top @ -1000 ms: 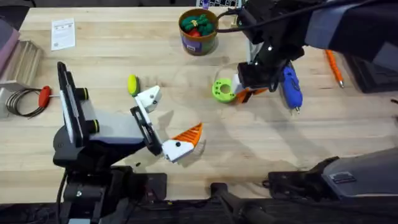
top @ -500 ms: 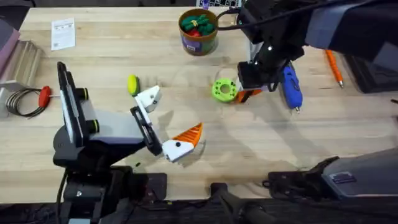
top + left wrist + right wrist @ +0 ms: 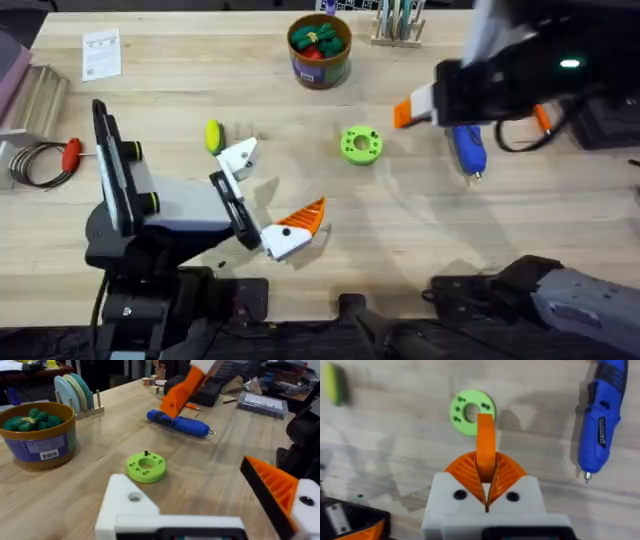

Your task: Pick up the gripper from the table and insert it into the empty holder that is missing its gripper. Then pick up a screw, insert it into the mounting hole, and use the screwdriver to tighten it. Finally, clean up the table by picking up the vegetable and placing it into the bucket.

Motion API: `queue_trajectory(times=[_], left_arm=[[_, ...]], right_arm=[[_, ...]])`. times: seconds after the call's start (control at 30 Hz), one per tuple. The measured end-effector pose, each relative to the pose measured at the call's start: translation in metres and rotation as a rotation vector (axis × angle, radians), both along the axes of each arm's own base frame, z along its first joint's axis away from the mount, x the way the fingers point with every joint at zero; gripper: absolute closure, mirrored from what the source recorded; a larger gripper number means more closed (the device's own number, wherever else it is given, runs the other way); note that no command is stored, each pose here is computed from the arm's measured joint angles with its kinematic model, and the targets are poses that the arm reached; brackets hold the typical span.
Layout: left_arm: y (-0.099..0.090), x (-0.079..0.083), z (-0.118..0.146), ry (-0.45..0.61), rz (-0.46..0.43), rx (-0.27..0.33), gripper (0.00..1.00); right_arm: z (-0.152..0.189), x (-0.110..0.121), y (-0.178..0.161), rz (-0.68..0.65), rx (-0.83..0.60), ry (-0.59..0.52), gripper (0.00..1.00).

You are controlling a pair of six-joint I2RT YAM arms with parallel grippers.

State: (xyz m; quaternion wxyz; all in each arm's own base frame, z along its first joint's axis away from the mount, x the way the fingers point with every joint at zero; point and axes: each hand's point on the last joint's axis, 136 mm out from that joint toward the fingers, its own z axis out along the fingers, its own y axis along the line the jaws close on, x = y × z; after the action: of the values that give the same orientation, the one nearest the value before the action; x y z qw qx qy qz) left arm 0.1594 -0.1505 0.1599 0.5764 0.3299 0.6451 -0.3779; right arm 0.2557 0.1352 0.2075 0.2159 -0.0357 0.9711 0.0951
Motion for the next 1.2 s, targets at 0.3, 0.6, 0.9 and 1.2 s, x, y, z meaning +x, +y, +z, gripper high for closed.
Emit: queue_trajectory(times=[0.3, 0.6, 0.9, 1.2], left_arm=[[0.000, 0.000, 0.000, 0.000, 0.000, 0.000, 0.015], [0.000, 0.000, 0.000, 0.000, 0.000, 0.000, 0.015], [0.000, 0.000, 0.000, 0.000, 0.000, 0.000, 0.015], [0.000, 0.000, 0.000, 0.000, 0.000, 0.000, 0.013]], right_arm=[[0.054, 0.004, 0.019, -0.005, 0.337, -0.303, 0.993], [0.023, 0.003, 0.012, -0.053, 0.690, -0.235, 0.993], [0.009, 0.014, 0.027, 0.062, 0.945, -0.048, 0.993], [-0.022, 0.026, 0.056, 0.322, 1.208, 0.203, 0.993]])
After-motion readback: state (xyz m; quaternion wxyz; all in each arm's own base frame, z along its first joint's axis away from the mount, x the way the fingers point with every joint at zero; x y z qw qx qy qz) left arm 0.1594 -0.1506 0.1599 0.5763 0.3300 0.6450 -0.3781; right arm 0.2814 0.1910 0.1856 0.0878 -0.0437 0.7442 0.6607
